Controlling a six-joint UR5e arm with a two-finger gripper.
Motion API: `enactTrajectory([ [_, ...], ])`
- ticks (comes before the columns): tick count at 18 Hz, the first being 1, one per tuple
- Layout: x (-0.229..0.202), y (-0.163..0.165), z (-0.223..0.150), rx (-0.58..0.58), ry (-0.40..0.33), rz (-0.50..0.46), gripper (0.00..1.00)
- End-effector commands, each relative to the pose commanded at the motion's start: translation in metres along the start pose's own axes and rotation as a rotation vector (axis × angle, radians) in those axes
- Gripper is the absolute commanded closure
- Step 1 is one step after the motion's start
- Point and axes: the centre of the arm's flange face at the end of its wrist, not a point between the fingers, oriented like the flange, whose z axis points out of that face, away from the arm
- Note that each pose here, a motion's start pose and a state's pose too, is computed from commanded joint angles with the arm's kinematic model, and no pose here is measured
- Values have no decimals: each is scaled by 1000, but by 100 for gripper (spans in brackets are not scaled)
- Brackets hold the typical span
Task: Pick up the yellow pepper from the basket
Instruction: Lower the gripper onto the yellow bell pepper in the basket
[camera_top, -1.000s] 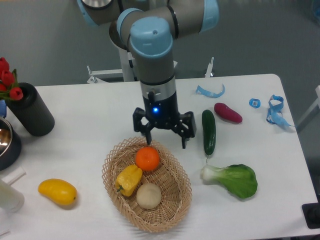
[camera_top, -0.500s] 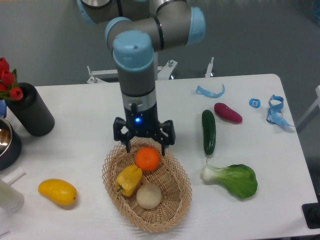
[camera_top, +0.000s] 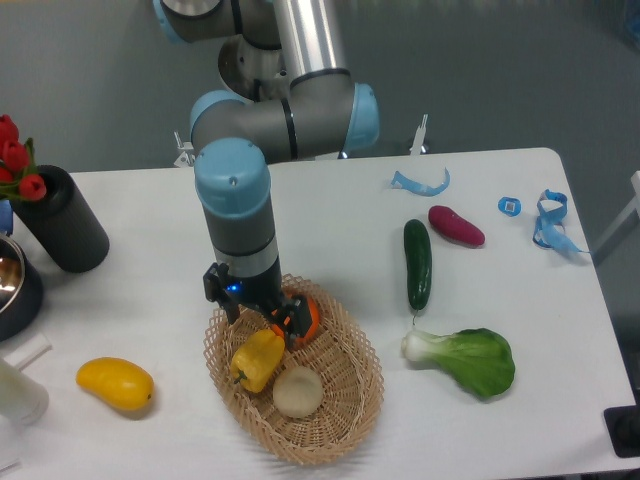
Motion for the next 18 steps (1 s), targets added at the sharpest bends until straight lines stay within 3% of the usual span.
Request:
enactTrajectory([
  [4, -3, -3, 28, 14, -16, -1, 0],
  [18, 9, -10, 56, -5, 22, 21, 0],
])
